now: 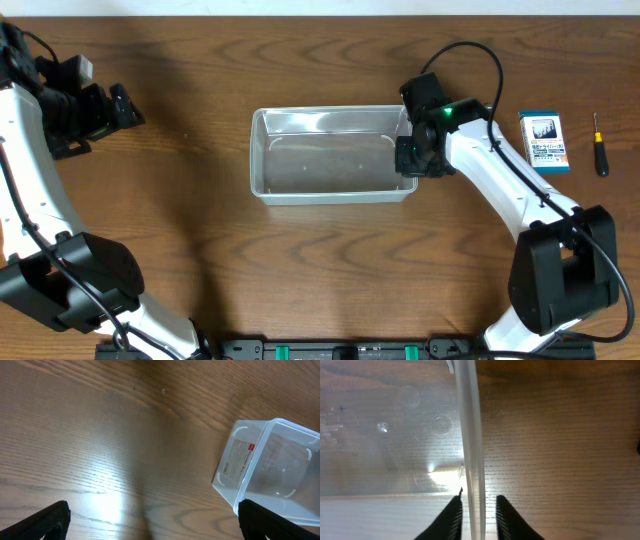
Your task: Pack container
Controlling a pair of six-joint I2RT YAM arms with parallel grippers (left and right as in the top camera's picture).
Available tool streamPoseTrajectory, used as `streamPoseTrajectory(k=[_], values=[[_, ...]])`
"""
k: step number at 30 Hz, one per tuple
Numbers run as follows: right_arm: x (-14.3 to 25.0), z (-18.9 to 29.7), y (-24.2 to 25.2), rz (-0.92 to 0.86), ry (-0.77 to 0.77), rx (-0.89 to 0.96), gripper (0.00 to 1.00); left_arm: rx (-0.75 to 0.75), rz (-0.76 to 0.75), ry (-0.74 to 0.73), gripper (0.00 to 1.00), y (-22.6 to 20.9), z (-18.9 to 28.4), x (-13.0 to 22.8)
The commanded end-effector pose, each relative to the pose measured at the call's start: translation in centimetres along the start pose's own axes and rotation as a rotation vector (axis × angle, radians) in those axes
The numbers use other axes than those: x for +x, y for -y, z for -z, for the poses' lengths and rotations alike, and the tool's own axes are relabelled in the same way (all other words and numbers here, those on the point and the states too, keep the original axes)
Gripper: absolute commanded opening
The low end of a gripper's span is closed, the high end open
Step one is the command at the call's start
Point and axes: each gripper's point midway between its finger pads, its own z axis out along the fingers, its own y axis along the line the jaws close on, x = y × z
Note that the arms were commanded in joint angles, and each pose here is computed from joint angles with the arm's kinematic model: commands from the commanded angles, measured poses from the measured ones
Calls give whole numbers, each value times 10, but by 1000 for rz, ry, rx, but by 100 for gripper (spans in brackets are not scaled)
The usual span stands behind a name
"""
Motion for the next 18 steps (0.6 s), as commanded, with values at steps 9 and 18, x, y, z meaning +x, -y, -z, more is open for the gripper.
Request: streamPoseTrajectory(k=[9, 18], values=[[-3, 5, 0, -3, 24, -6, 33, -7, 0, -18, 98, -2, -4, 2], [-31, 34, -11, 36, 107, -36, 45, -7, -1, -18, 98, -2, -4, 2]])
